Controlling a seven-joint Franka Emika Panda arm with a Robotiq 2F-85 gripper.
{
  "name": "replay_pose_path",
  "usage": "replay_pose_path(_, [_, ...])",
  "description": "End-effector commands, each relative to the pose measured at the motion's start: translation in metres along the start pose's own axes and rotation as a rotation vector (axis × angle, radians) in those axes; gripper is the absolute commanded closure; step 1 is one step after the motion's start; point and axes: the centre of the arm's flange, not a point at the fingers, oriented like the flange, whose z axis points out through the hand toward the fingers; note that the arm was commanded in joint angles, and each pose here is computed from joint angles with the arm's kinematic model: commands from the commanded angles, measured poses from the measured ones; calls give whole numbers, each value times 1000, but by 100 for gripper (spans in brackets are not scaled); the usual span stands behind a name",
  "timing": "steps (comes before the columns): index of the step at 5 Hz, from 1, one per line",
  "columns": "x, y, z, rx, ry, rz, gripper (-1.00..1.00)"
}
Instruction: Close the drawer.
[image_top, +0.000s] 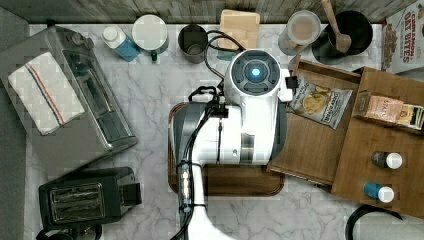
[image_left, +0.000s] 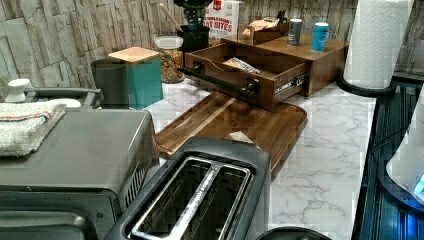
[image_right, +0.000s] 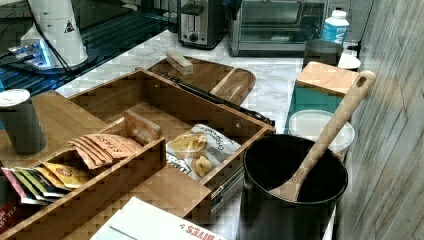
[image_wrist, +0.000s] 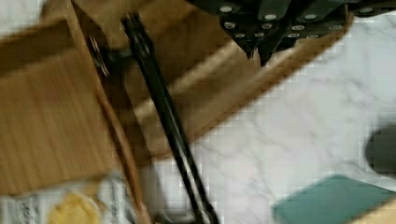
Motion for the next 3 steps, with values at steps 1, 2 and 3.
replay_pose_path(1, [12,-39,41,-112,44,-341,100])
replay_pose_path(2, [22,-57,52,-197,36,-428,100])
replay_pose_path(3, [26,-71,57,-239,57,-459,100])
